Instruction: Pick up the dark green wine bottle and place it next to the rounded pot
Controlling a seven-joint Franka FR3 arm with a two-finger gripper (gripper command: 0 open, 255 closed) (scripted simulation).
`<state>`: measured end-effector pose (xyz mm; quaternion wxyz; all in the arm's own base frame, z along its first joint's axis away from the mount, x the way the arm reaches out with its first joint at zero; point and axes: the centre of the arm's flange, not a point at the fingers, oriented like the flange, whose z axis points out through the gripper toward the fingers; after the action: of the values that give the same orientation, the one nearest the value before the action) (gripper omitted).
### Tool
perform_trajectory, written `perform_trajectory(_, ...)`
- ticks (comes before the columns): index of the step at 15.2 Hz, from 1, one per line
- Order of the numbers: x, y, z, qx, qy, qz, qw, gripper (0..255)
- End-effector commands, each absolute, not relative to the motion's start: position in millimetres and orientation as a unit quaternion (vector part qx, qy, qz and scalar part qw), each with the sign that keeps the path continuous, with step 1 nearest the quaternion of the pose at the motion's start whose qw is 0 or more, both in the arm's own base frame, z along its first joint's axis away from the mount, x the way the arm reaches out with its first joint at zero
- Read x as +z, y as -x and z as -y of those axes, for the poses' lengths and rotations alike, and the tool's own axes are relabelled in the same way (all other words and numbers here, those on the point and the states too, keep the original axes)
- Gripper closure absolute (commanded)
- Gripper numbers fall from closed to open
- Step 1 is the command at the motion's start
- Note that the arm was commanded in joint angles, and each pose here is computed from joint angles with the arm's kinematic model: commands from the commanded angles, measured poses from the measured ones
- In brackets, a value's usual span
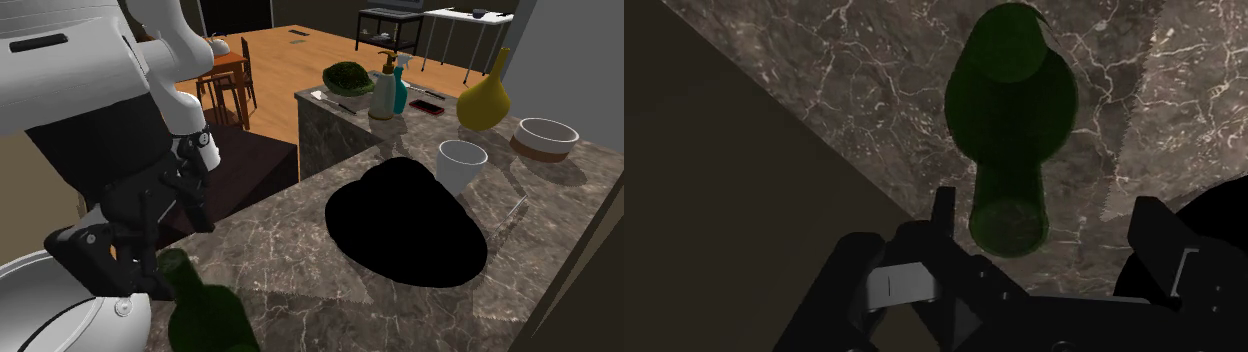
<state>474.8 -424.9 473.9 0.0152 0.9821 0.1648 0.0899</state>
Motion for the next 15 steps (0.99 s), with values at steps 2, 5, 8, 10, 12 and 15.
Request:
perform_trajectory(2,474,-475,425,0.09,-0.982,-0.165,0.015,0)
perform_trajectory(5,487,-472,425,0.09,-0.982,-0.165,0.015,0)
perform_trajectory(8,523,-466,425,0.09,-0.982,-0.165,0.015,0)
perform_trajectory(10,523,-466,425,0.09,-0.982,-0.165,0.015,0)
perform_trajectory(12,523,-466,425,0.09,-0.982,-0.165,0.015,0)
perform_trajectory(15,523,-466,425,0.09,-0.982,-0.165,0.015,0)
